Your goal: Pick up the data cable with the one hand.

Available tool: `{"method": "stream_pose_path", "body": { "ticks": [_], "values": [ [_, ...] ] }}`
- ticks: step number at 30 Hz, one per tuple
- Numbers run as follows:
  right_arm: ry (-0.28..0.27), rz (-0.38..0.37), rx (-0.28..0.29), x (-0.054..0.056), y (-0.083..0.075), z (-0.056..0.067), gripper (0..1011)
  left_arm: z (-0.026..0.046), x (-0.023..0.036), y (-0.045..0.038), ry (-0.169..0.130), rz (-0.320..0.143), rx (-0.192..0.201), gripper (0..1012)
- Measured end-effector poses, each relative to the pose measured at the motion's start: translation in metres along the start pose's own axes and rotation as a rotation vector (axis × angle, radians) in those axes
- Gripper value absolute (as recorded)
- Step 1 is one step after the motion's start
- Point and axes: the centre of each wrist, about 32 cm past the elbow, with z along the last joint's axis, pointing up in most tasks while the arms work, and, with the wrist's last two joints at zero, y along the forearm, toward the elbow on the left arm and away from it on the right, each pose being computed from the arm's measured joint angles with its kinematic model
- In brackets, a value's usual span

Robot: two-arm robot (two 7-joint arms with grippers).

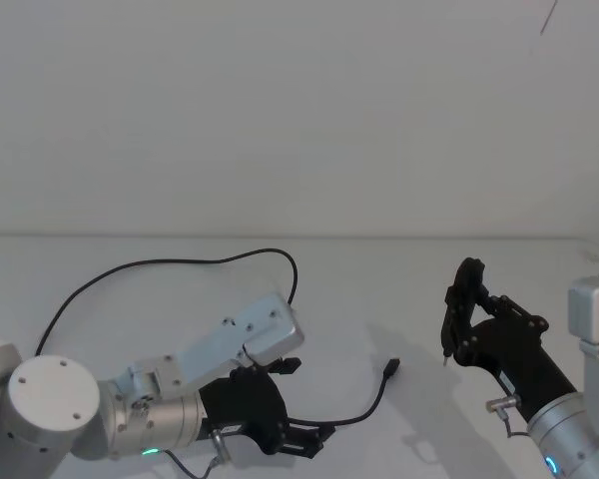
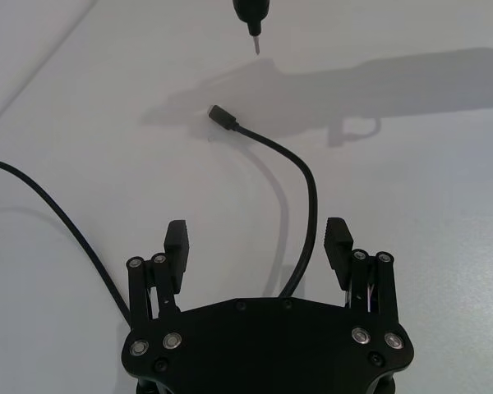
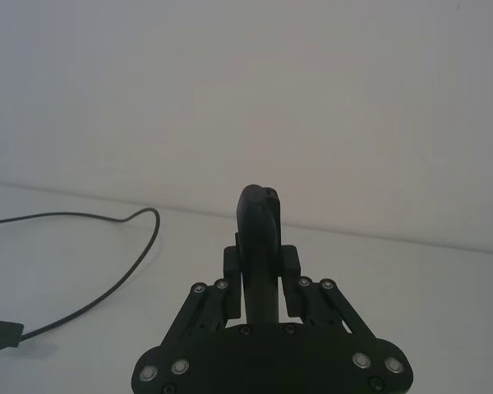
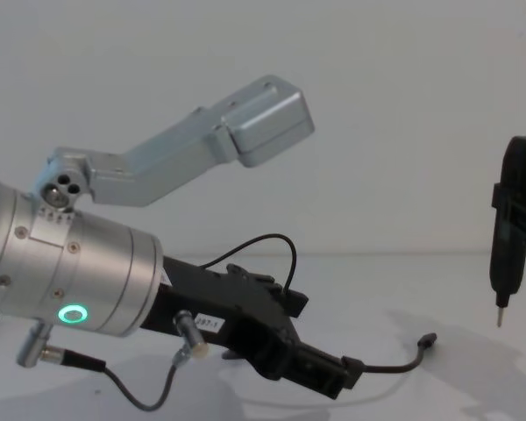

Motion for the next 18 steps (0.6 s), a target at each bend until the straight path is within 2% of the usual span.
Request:
{"method": "stream_pose_path", "body": {
  "ticks": [9,18],
  "values": [
    [0.0,0.0,0.0,0.0,0.0,0.0,283,-0.0016,0.0004,-0.006,0.005,0.001,0.019,978],
    [0.0,0.0,0.0,0.0,0.0,0.0,283,-0.0024,0.0003,-0.0094,0.007,0.002,0.03,747]
  ]
}}
